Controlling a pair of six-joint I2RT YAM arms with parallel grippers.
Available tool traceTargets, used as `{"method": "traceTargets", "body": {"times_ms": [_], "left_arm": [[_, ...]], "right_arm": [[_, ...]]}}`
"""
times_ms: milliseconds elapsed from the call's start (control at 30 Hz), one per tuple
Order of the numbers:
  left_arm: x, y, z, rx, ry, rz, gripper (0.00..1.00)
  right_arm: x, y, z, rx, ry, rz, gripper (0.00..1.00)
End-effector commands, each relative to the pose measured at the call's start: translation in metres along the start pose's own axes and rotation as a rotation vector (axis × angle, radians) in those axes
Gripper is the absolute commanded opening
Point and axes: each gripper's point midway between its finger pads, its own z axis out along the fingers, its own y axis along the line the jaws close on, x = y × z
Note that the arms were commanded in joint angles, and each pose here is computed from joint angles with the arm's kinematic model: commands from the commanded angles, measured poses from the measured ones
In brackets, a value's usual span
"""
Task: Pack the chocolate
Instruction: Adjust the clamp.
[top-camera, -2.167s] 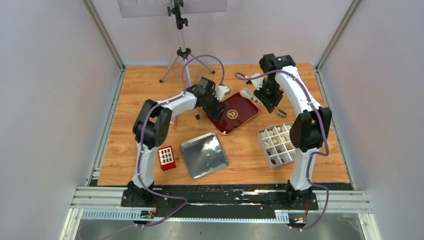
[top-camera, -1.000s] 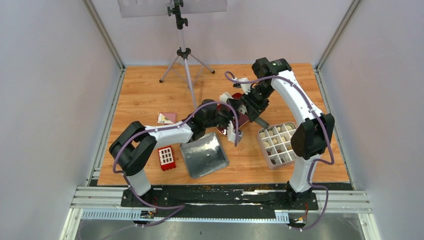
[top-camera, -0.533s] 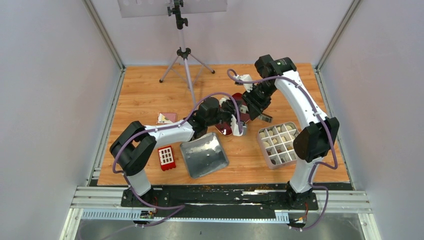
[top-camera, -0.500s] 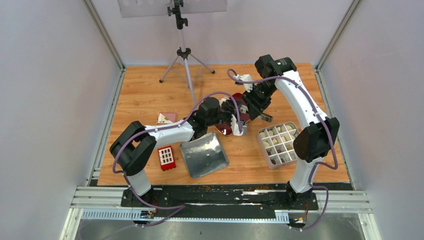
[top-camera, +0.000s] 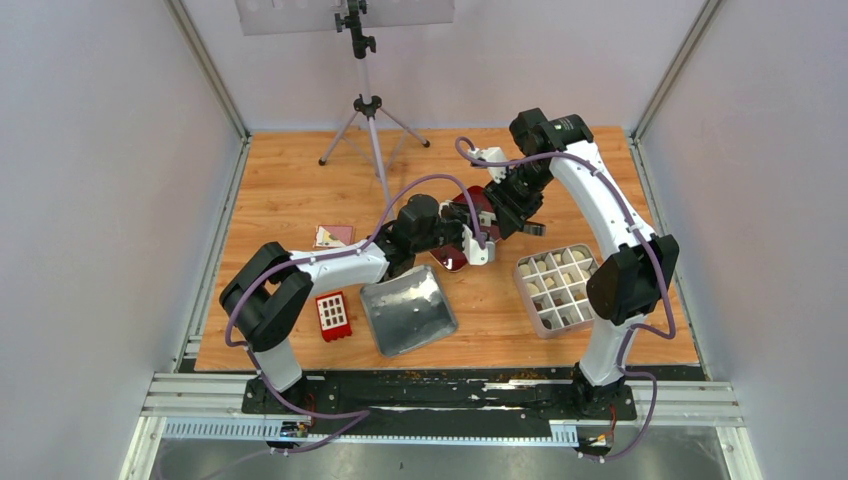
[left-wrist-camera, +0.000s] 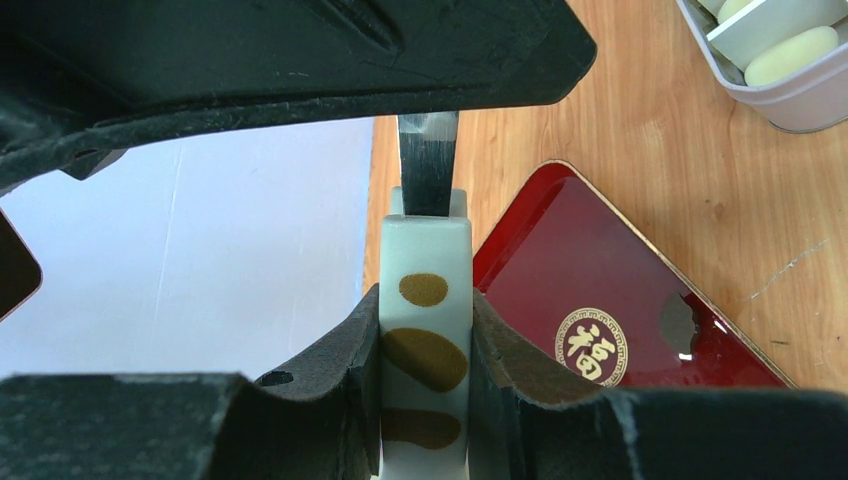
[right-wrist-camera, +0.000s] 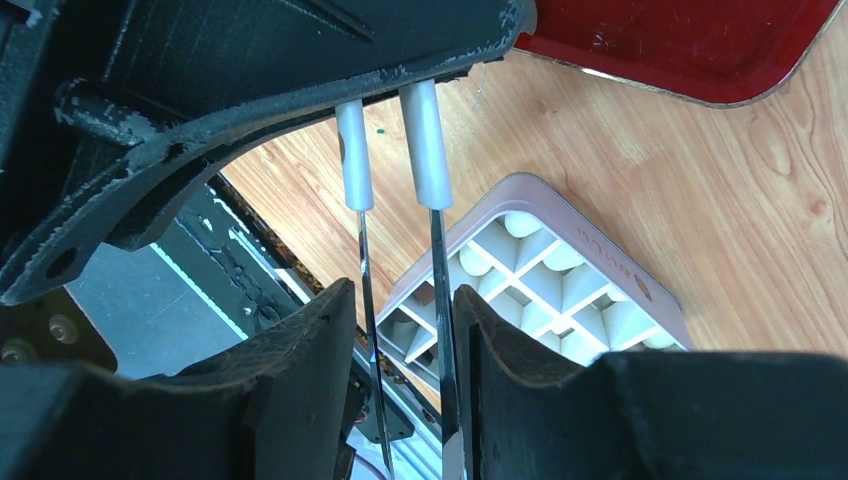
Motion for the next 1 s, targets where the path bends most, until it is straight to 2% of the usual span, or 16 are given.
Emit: {"method": "traceTargets", "body": {"times_ms": [0,100,200,333,433,467,500,633,667,700,833,967], "left_arm": [[-0.023,0.041,-0.008,-0.114,-0.054,-0.005,0.0],[-0.024,0.044,-0.007,-0.127,-0.063,-0.006,0.0],[-0.024,0.053,-0.007,-0.175,-0.058,-0.026,0.0],[-0.018,0.06,-0.007,-0.218,-0.032,-0.043,0.0],[-0.013,0.058,-0.006,-0.221,-0.009,-0.057,0.02],[-0.01,0.056,-0.006,-0.218,0.005,-0.066,0.12],[-0.006,0.054,-0.007,-0.217,0.021,-0.078,0.28],[0.016,0.04,-0.023,-0.179,0.124,-0.095,0.76],[0.025,0.032,-0.033,-0.152,0.156,-0.103,0.95],[0.032,0.025,-0.045,-0.128,0.175,-0.112,0.99],[0.049,0.005,-0.116,-0.113,0.243,-0.247,1.0],[0.05,-0.007,-0.182,-0.173,0.339,-0.418,1.0]], "right_arm": [[-0.006,0.002,-0.007,0.023,-0.024,0.022,0.41],[-0.008,0.002,-0.006,0.016,-0.029,0.032,0.41],[-0.009,0.005,-0.005,-0.004,-0.03,0.045,0.36],[-0.015,0.009,-0.009,-0.017,-0.059,0.038,0.19],[-0.02,0.005,-0.012,0.008,-0.074,0.026,0.12],[-0.021,0.001,-0.013,0.027,-0.075,0.024,0.11],[-0.022,-0.003,-0.014,0.049,-0.075,0.021,0.1],[-0.019,-0.028,-0.014,0.174,-0.037,-0.002,0.11],[-0.017,-0.034,-0.013,0.202,-0.015,-0.012,0.11],[-0.015,-0.04,-0.011,0.226,0.008,-0.023,0.12],[-0.009,-0.045,0.006,0.271,0.112,-0.099,0.15],[-0.015,-0.037,0.021,0.287,0.181,-0.185,0.28]]}}
